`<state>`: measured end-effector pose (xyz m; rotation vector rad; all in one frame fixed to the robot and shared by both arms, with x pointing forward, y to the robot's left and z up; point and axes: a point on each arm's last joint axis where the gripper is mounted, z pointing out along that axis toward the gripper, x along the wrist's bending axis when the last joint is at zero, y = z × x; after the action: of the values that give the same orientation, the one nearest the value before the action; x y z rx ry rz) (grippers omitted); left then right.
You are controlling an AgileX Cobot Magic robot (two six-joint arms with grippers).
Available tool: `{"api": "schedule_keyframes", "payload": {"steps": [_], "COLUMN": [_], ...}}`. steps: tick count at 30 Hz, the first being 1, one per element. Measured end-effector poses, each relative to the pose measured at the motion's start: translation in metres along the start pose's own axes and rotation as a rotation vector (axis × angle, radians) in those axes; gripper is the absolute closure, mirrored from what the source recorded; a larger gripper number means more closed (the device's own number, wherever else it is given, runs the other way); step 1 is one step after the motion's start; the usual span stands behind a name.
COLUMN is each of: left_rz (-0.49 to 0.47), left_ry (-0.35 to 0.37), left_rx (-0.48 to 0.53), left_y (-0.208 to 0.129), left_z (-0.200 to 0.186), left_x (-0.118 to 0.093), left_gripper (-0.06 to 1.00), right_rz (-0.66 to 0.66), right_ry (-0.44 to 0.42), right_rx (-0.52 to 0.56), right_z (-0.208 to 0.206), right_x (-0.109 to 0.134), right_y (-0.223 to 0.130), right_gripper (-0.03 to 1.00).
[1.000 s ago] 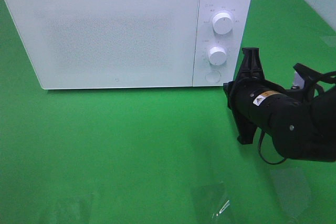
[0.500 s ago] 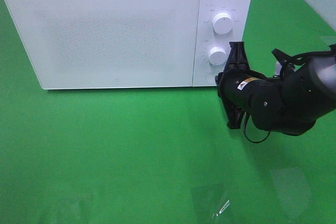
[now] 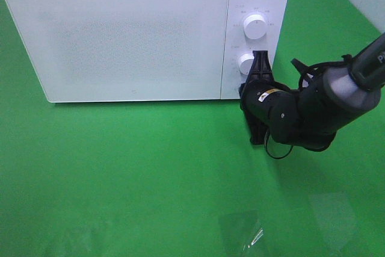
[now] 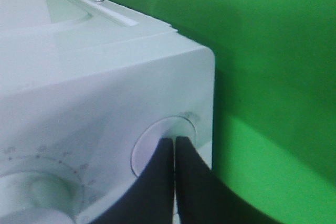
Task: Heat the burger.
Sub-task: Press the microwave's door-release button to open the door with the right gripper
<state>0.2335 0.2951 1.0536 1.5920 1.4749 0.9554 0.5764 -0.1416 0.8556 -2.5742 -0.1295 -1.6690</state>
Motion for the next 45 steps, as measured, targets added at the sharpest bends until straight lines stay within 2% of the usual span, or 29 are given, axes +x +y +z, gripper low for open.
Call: {"api": "schedule_keyframes", "payload": {"steps": [18, 30, 41, 45], "left_rz": [0.0, 0.0, 0.004, 0.008], "left_ry": [0.0, 0.0, 0.008, 0.015], "left_rx": [0.0, 0.0, 0.001, 0.002], "left_y": [0.0, 0.0, 0.0, 0.0], "left_z": [0.0, 0.0, 0.0, 0.0], "left_x": [0.0, 0.0, 0.001, 0.001], "left_gripper": [-0.04, -0.04, -0.04, -0.04], "right_rz": [-0.031, -0.014, 0.0, 0.05], "right_ry": [0.067, 0.072, 0.076, 0.061], "right_rx": [-0.061, -0.071, -0.128, -0.151], "right_z": [0.002, 0.005, 0.012, 0.018], "right_x": [0.001, 0.005, 0.007, 0.008], "right_y": [0.002, -0.003, -0.006, -0.01], "right_gripper": [0.95, 0.95, 0.95, 0.95]}}
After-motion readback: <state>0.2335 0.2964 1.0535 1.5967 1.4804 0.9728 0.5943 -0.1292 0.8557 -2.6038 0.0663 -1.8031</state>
